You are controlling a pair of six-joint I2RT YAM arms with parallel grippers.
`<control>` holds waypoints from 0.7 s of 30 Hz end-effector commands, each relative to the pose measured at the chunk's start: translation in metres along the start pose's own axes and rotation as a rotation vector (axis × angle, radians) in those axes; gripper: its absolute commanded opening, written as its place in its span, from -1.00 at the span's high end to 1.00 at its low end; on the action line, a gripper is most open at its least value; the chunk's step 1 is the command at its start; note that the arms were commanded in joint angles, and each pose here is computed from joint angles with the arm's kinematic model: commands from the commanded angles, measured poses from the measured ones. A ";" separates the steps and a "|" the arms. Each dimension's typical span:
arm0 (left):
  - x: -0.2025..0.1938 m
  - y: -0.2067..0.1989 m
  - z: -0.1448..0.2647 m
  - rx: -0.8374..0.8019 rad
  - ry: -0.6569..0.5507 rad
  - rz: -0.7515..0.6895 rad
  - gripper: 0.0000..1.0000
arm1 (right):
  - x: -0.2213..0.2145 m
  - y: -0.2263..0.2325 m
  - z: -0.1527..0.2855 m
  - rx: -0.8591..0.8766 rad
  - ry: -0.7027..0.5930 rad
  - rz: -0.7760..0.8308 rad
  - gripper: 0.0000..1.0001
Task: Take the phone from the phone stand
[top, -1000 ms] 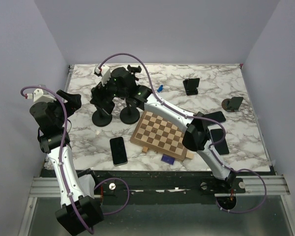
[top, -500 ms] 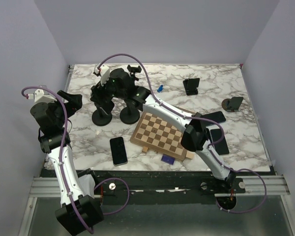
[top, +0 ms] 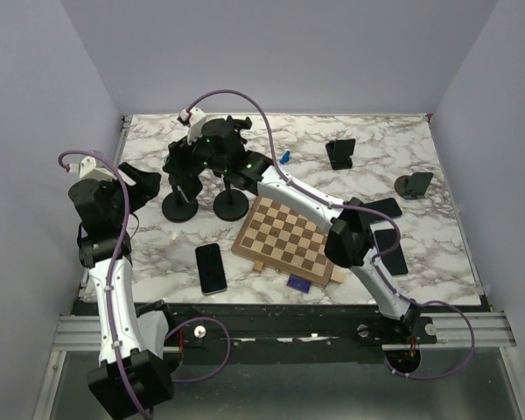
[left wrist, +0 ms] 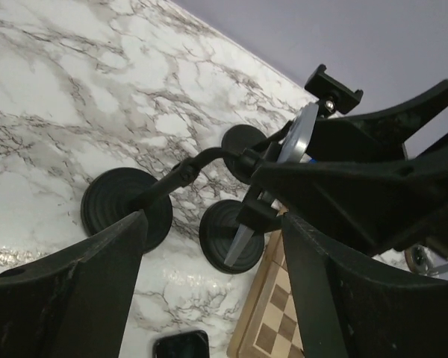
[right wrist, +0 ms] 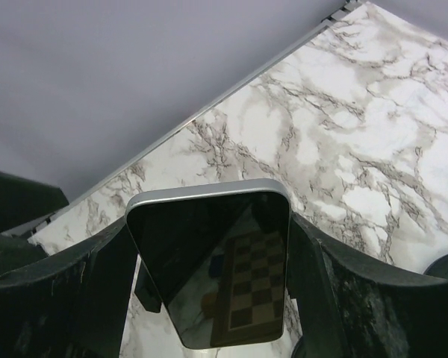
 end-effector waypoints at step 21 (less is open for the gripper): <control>-0.028 -0.058 -0.037 -0.268 0.277 -0.205 -0.42 | 0.017 -0.039 0.034 0.197 -0.041 -0.294 0.99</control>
Point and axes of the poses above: each gripper's point midway between its finger pads, its own z axis back along the fingers, its own y axis along the line the jaws close on, x = y × z, the point moved 8 cm from there along z, back along the fingers, and after that the axes turned 6 degrees about z, right-handed, at the moved point
